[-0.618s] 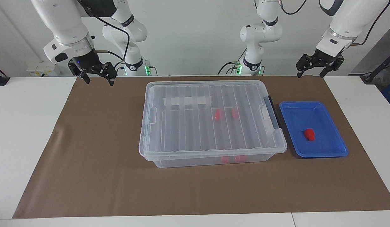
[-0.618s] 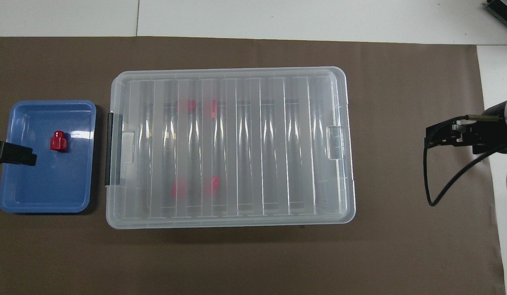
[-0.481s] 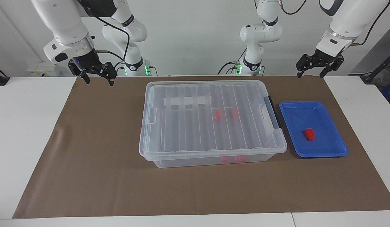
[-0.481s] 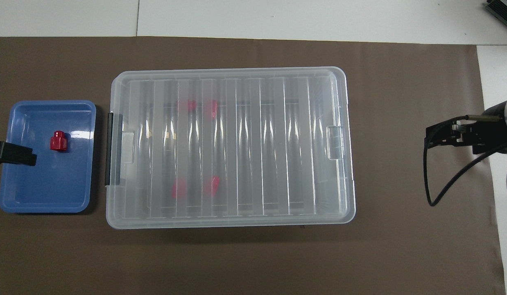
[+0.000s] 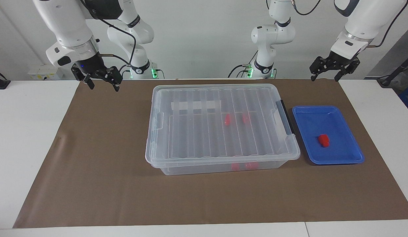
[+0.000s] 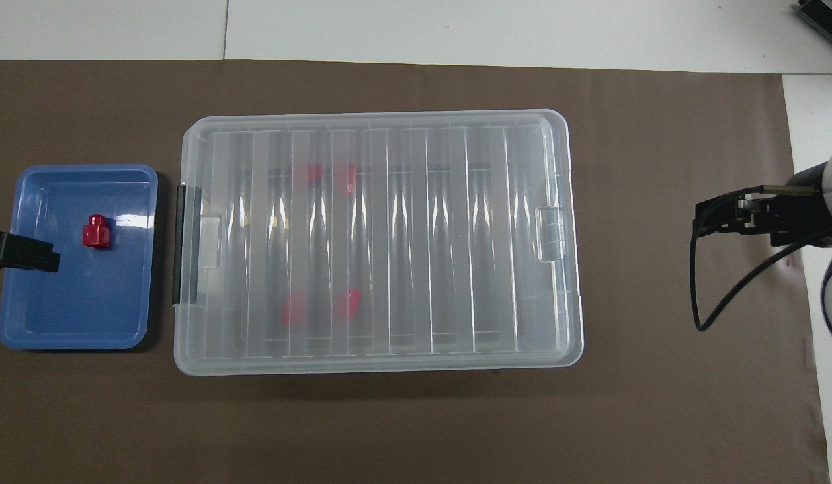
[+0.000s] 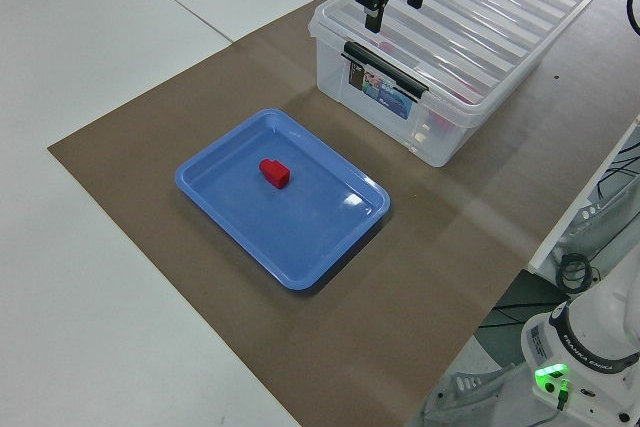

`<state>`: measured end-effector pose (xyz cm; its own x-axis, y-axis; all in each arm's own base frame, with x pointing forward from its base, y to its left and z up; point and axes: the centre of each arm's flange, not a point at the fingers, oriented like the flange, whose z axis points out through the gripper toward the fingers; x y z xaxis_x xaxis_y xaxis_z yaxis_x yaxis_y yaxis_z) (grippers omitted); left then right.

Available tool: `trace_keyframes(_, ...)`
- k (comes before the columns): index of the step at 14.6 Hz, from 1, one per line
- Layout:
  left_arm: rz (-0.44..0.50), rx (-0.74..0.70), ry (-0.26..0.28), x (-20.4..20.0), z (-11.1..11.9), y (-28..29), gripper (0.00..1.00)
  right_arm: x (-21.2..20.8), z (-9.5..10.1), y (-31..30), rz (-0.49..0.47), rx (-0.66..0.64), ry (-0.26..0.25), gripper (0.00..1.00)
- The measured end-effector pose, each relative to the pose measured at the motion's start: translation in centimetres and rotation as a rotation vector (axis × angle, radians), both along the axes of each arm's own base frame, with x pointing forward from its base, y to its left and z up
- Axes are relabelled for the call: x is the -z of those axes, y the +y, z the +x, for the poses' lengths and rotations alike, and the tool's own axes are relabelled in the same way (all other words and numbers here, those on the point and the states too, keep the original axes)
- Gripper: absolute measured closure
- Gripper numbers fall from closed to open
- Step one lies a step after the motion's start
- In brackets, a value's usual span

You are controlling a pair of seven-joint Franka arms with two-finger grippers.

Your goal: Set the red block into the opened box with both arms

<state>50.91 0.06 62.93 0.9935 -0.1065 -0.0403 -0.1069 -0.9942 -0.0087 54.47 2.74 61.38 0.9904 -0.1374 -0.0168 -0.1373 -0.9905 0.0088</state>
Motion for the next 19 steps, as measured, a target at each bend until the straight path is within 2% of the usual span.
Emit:
trace_keyframes(6, 0.0, 0.0, 0.0, 0.0, 0.0, 0.0, 0.0, 4.7, 0.9, 1.5, 0.003, -0.026, -0.047, 0.01)
trace_keyframes(10, 0.0, 0.001, 0.0, 0.0, 0.0, 0.0, 0.0, 7.9, 1.1, 5.0, 0.01, -0.071, -0.093, 0.01)
trace_keyframes(15, 0.001, 0.012, 0.0, 0.0, 0.0, -0.7, 0.0, 11.0, 1.1, 6.8, 0.038, -0.074, -0.123, 0.01)
trace_keyframes(19, 0.008, 0.079, 0.0, 0.0, -0.2, -4.3, 0.0, 12.9, 1.9, 8.5, 0.05, -0.098, -0.149, 0.01)
